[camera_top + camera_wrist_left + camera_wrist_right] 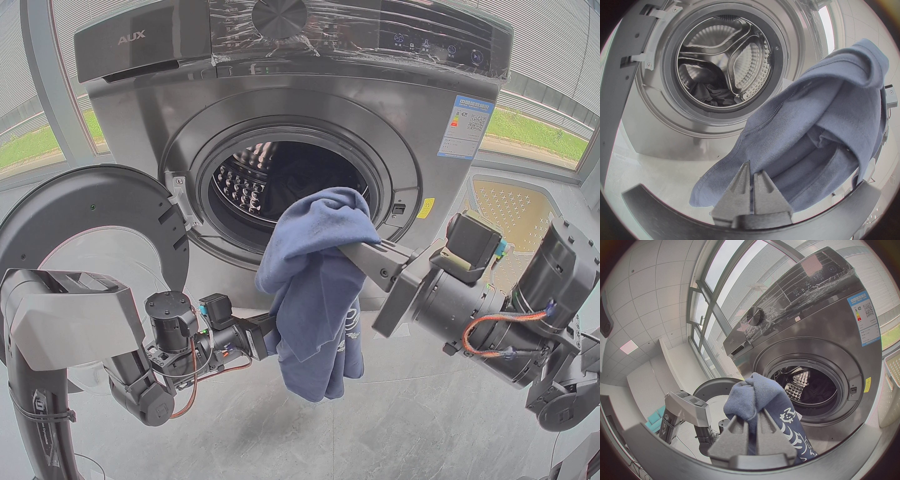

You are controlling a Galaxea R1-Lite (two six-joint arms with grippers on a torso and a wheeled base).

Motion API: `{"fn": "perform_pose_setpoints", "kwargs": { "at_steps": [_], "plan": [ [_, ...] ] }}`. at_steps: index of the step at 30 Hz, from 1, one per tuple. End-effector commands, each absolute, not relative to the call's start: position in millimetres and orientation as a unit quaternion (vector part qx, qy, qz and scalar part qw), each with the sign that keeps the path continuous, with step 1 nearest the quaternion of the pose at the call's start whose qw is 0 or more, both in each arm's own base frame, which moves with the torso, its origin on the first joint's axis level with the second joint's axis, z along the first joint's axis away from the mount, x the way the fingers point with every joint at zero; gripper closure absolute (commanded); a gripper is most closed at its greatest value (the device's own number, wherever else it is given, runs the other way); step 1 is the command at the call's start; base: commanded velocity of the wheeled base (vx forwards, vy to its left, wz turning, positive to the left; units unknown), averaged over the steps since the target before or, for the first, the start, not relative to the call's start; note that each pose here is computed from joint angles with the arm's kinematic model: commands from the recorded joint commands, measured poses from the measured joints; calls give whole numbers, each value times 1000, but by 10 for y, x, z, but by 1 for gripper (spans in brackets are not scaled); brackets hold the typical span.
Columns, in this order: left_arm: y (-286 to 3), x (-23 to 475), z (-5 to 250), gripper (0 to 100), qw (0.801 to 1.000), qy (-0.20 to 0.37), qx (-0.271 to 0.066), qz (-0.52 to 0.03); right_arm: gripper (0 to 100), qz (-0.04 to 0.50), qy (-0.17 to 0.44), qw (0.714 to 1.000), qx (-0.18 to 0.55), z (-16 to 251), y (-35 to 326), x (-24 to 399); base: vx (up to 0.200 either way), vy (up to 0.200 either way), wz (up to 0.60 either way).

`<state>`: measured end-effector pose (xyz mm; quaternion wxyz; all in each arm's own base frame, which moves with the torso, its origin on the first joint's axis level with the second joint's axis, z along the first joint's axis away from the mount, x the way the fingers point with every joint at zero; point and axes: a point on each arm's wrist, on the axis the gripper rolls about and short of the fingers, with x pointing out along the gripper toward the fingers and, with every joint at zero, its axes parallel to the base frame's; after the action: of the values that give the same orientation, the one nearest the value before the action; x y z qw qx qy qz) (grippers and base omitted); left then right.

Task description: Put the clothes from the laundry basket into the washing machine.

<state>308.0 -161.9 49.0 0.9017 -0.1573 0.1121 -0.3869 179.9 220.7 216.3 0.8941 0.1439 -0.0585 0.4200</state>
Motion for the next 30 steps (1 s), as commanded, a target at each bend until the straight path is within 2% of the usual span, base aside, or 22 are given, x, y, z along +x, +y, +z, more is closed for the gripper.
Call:
{"fn": "perform_pose_setpoints", "kwargs": {
  "at_steps": [1, 7, 10, 12, 13, 14, 24, 30],
  "plan": [
    [-1514, 3038, 746, 100, 911, 77, -160, -373, 100, 415, -60, 896, 144, 2166, 2185, 1820, 0, 0, 0],
    [-1266, 2815, 1197, 100, 928, 13, -152, -341, 100, 402, -56, 903, 142, 2150, 2144, 1868, 0, 0, 0],
    [-1171, 2625, 1406, 100, 927, -14, -151, -342, 100, 393, -56, 907, 141, 2149, 2113, 1905, 0, 0, 0],
    [-1158, 2594, 1434, 100, 927, -18, -152, -342, 100, 391, -56, 908, 141, 2150, 2104, 1909, 0, 0, 0],
    [-1079, 2438, 1588, 100, 927, -41, -152, -342, 100, 383, -58, 911, 141, 2153, 2063, 1942, 0, 0, 0],
    [-1049, 2377, 1638, 100, 926, -49, -152, -343, 100, 380, -58, 912, 140, 2153, 2047, 1952, 0, 0, 0],
    [-850, 2096, 1967, 100, 923, -115, -152, -334, 100, 329, -67, 932, 134, 2169, 1768, 2104, 0, 0, 0],
    [-829, 2059, 2139, 100, 918, -149, -153, -335, 100, 314, -57, 939, 127, 2114, 1694, 2140, 0, 0, 0]
  ]
}}
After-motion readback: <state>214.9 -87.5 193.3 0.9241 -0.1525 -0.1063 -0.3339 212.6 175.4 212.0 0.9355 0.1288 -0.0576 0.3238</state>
